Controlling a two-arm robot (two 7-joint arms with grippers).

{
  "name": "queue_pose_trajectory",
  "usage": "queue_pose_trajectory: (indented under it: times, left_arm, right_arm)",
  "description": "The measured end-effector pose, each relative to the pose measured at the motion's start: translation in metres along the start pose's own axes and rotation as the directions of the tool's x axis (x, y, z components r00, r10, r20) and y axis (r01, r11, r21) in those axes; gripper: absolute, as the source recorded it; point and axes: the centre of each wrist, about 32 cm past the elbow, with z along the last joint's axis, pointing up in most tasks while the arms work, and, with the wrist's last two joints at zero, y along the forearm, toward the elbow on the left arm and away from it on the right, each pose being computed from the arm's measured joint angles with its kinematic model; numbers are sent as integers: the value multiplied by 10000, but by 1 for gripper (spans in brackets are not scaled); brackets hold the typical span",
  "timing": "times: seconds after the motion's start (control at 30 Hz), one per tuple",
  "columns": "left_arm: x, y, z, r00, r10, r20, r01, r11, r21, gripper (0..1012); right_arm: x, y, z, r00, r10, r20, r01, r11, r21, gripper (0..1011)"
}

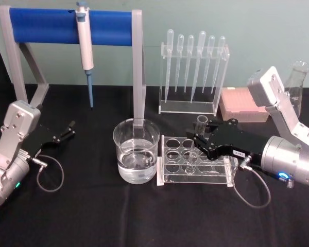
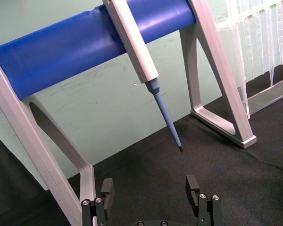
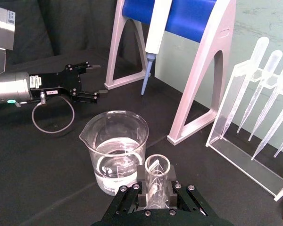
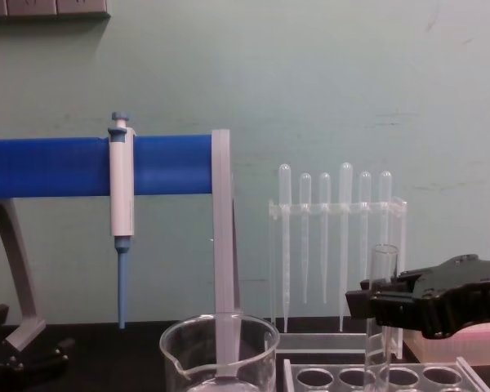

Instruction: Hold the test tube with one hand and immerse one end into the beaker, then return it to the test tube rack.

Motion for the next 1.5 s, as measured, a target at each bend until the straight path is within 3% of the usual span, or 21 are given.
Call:
queue_pose_trajectory:
  times: [0.33, 0.77, 0.93, 1.0, 1.03, 1.17, 1.33, 1.4, 1.5]
  left_arm:
    - [0, 0, 0, 10000, 0, 0, 0, 10000, 0, 1000]
    - [0, 0, 0, 10000, 0, -1, 0, 10000, 0, 1000]
    - [0, 0, 0, 10000, 0, 0, 0, 10000, 0, 1000]
    - [0, 0, 0, 10000, 0, 0, 0, 10000, 0, 1000]
    - [0, 0, 0, 10000, 0, 0, 0, 10000, 0, 1000]
    - [0, 0, 0, 10000, 0, 0, 0, 10000, 0, 1000]
    - [0, 0, 0, 10000, -1, -1, 1, 10000, 0, 1000]
    - [0, 0, 0, 10000, 0, 0, 0, 10000, 0, 1000]
    - [0, 0, 0, 10000, -1, 0, 1, 10000, 0, 1000]
  right_arm:
    - [3, -6, 8, 10000, -12, 21, 12, 10000, 9, 264]
    - [4, -8, 15, 10000, -15, 32, 15, 10000, 25, 648]
    - [-26, -57, 94, 10000, -5, 74, 0, 9975, 708, 820]
    - [-32, -67, 110, 10000, -7, 69, 1, 9965, 830, 839]
    - [-39, -96, 157, 10000, -47, -14, 48, 9929, 1184, 901]
    - [-67, -128, 221, 9995, -246, -200, 277, 9843, 1743, 997]
    - [-126, -132, 236, 9933, -1018, -545, 1118, 9661, 2329, 1002]
    - [-182, -114, 192, 9771, -1967, -815, 2117, 9391, 2707, 1000]
    - [-232, -81, 138, 9576, -2702, -1001, 2879, 9116, 2935, 1002]
